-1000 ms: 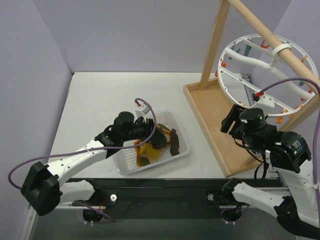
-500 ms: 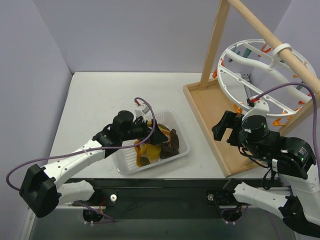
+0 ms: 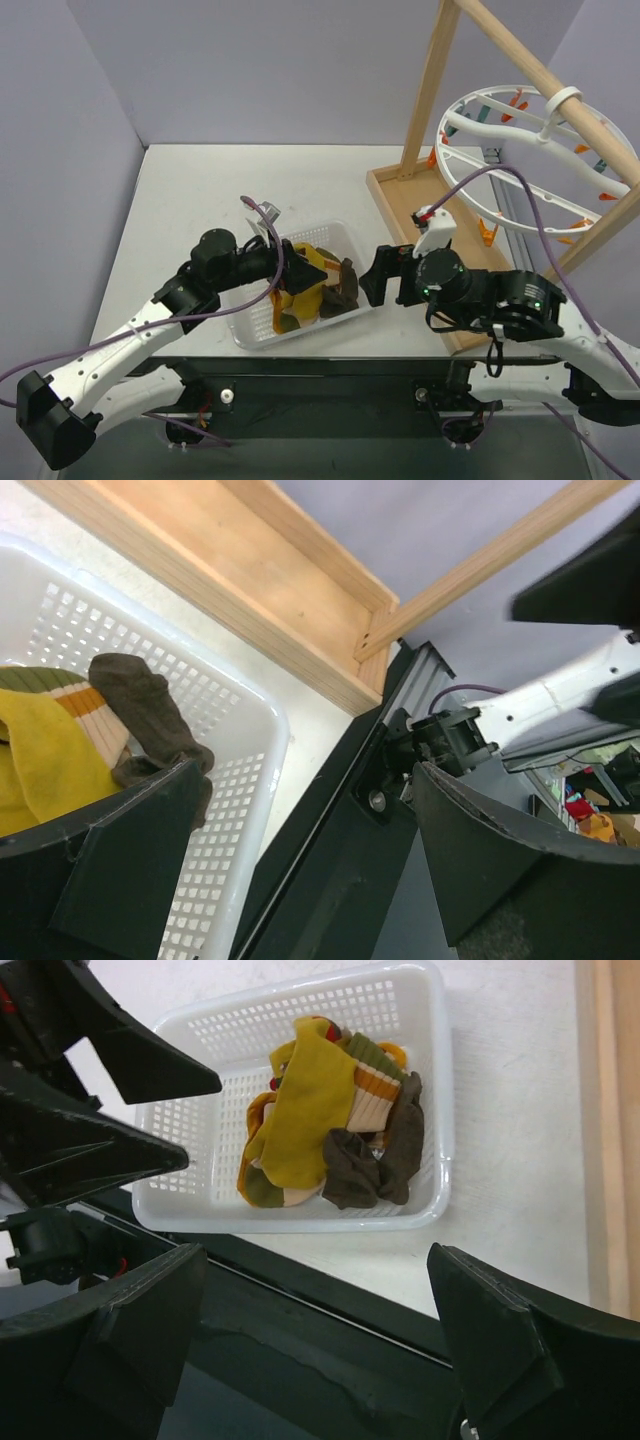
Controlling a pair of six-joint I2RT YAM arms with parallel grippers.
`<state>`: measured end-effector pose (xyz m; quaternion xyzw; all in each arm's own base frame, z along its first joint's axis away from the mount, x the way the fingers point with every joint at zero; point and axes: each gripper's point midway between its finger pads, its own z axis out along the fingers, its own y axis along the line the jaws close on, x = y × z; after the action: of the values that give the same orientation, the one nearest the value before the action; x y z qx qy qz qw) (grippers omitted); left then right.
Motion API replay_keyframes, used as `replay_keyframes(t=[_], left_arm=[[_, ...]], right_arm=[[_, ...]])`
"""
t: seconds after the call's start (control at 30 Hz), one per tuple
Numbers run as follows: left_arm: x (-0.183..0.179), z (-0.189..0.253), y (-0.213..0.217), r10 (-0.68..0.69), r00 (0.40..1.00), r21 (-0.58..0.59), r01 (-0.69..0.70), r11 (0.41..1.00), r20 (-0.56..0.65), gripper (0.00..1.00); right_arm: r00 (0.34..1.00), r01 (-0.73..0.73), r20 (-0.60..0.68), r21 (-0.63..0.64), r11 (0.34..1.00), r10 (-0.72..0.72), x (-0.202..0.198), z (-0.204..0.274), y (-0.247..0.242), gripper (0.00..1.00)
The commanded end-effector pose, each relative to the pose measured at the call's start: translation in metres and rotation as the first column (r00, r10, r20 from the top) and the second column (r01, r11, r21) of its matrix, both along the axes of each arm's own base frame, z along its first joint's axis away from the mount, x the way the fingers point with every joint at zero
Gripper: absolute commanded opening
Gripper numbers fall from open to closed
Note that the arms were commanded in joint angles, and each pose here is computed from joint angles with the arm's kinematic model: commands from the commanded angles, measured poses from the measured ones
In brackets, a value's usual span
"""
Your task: Remove the socks clipped to the hanger
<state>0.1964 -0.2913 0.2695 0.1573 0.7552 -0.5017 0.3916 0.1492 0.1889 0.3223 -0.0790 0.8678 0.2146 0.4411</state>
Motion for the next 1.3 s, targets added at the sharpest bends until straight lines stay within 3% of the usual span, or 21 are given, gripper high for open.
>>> replay_keyframes(t=[0.0,0.17,0.2,0.23,0.27,0.4,0.5,0.73,0.9,1.27], left_arm=[[-0.019,0.03,0.005,-0.054,0.994,-0.114,0.066,0.991,0.099,0.98],[-0.045,0.02,0.02,-0.071,0.991,-0.184,0.091,0.979,0.112,0.97],[-0.054,0.032,0.025,-0.073,0.988,-0.245,0.104,0.964,0.135,0.97],[-0.059,0.031,0.027,-0.083,0.987,-0.271,0.119,0.955,0.14,0.98],[-0.065,0.009,0.028,-0.096,0.99,-0.276,0.121,0.954,0.104,0.97],[-0.088,0.021,0.045,-0.1,0.985,-0.477,0.155,0.865,0.141,0.97],[-0.096,0.02,0.053,-0.099,0.985,-0.551,0.161,0.819,0.14,0.98],[-0.11,0.012,0.06,-0.145,0.979,-0.613,0.205,0.763,0.147,0.97],[-0.12,0.002,0.077,-0.145,0.982,-0.723,0.185,0.665,0.118,0.97],[-0.121,-0.028,0.07,-0.183,0.982,-0.675,0.165,0.719,0.046,0.97]], right_arm=[[1.0,0.013,0.025,0.061,0.998,-0.015,0.013,-0.022,0.038,1.0],[0.999,0.016,0.034,0.177,0.984,-0.022,0.017,-0.052,0.054,1.0],[0.999,0.022,0.043,0.217,0.976,-0.032,0.017,-0.052,0.052,1.0],[0.999,0.034,0.026,0.19,0.981,-0.039,0.017,-0.083,0.049,1.0],[0.998,0.036,0.038,0.265,0.964,-0.048,0.019,-0.079,0.056,1.0],[0.994,0.042,0.077,0.402,0.915,-0.079,0.021,-0.104,0.055,1.0],[0.989,0.058,0.093,0.466,0.883,-0.114,0.023,-0.125,0.048,1.0],[0.979,0.129,0.069,0.528,0.84,-0.194,0.021,-0.171,0.019,1.0],[0.961,0.191,0.062,0.556,0.809,-0.269,0.022,-0.193,-0.007,1.0],[0.938,0.272,0.031,0.557,0.785,-0.346,0.022,-0.222,-0.036,1.0]])
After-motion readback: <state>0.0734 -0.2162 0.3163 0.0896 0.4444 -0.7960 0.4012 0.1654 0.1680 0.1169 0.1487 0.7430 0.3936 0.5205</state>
